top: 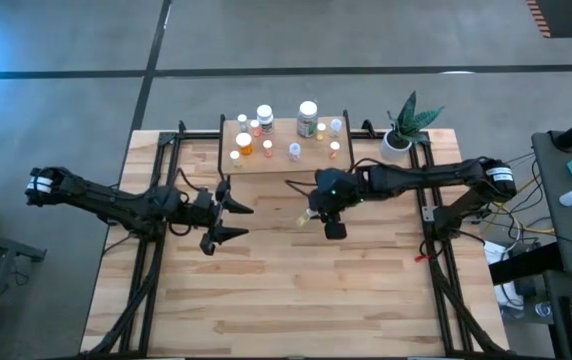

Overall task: Pick and place medicine bottles onto shelf by color
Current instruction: Put the yellow medicine bottle on the shelf

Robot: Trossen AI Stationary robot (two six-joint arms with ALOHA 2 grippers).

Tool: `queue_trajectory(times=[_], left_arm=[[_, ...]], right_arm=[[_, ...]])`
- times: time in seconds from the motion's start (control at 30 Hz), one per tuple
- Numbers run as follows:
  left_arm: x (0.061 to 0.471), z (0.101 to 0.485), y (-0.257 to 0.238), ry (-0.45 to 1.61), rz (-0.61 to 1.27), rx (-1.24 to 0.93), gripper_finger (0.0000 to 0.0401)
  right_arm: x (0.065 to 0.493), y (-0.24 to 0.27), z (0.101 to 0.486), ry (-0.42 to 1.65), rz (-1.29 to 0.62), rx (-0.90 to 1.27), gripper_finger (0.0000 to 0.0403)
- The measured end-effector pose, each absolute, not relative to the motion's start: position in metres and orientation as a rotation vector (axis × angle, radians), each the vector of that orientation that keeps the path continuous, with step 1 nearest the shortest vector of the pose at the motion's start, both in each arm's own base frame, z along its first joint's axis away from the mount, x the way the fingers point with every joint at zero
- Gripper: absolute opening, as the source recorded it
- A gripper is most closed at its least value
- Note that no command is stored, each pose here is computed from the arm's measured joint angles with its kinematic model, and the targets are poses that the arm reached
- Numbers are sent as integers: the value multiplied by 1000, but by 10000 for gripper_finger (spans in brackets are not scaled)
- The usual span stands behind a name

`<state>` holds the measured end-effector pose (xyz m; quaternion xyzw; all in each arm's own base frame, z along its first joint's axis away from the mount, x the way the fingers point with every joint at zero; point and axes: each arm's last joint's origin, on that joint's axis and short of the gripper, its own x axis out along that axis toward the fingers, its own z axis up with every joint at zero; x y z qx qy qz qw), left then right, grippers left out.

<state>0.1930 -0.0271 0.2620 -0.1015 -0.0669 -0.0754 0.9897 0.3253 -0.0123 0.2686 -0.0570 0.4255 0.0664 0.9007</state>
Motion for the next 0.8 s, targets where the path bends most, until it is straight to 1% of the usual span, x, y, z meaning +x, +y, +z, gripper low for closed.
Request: queue_trajectory(times=[0.2,0.33,0.53,0.8], left_arm=[[190,265,-27,-152,-150,-181,240],[190,262,-27,-120,-146,-160,240],[189,262,-26,-121,-146,-159,240],[188,263,-26,-120,-143,-152,240]], right_arm=[[325,-19,271,884,124,-114,121],[324,-19,270,893,126,-119,124],[322,-21,273,894,120,-113,116],[320,-36,287,880,84,-122,123]])
